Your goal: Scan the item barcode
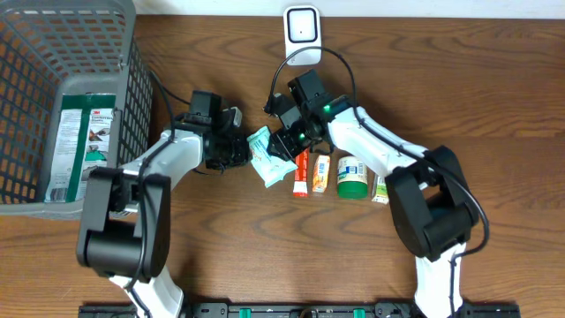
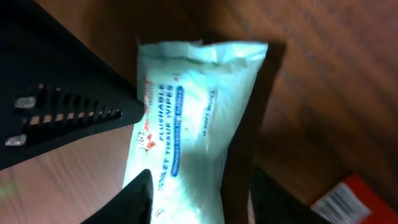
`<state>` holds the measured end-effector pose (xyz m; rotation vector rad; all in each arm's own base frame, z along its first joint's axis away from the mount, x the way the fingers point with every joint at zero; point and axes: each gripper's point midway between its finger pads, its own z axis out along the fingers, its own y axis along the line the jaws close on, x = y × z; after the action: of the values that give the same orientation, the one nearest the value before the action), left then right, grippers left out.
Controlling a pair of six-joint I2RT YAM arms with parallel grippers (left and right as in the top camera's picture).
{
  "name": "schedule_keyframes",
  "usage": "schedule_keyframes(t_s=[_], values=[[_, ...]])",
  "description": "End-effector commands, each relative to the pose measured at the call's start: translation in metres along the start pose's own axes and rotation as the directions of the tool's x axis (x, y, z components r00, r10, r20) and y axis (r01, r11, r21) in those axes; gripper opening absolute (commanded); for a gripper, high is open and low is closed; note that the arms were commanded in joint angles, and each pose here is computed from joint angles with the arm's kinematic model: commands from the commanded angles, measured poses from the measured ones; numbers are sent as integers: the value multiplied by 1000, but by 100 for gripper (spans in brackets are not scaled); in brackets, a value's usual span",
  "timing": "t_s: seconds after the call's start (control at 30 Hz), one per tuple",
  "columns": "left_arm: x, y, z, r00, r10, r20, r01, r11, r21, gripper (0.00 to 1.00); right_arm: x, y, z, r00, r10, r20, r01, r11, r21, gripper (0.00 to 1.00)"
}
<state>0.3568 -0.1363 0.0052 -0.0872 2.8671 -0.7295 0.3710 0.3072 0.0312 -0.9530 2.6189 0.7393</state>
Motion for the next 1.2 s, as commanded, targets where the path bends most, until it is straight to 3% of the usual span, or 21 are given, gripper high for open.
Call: schedule_keyframes(t_s=[0.0,0.07,0.23,0.3,0.43,0.6,0.67,0.8,0.93,1.03,1.17], values=[[9,13,14,999,-17,-38,16,999,-29,16,9,5,16,999,20,-30,-23,994,-104,42],[12,19,20,998,-41,-50,38,998,-49,16,12,14,21,999,25,-39,-32,986,-164,41],[15,27,28,996,-64,-63,60,996,-67,15,18,27,28,998,28,-60,-42,971,-235,22],[14,26,28,996,-63,-59,59,996,-66,15,17,31,29,998,20,-57,-33,970,-242,2],[13,26,27,997,-60,-53,57,996,-64,15,6,27,24,999,10,-32,-17,975,-219,1],[-3,12,3,999,-31,18,32,999,-42,17,-17,13,-4,999,-37,-21,36,997,-65,1],[-13,2,-15,997,-11,71,13,1000,-26,29,-26,10,-16,998,-67,-13,67,998,18,1],[-30,-23,-70,978,33,204,-35,999,4,39,-39,0,-36,993,-116,6,112,971,212,1],[-33,-32,-124,945,49,324,-40,999,-35,40,-44,-21,-54,988,-153,-23,146,870,471,1],[-33,-22,-166,904,53,425,2,992,-127,41,-43,-30,-64,980,-183,-78,187,719,669,1],[-23,-11,-192,881,60,470,45,976,-211,40,-46,-10,-60,962,-253,-107,234,555,798,1]])
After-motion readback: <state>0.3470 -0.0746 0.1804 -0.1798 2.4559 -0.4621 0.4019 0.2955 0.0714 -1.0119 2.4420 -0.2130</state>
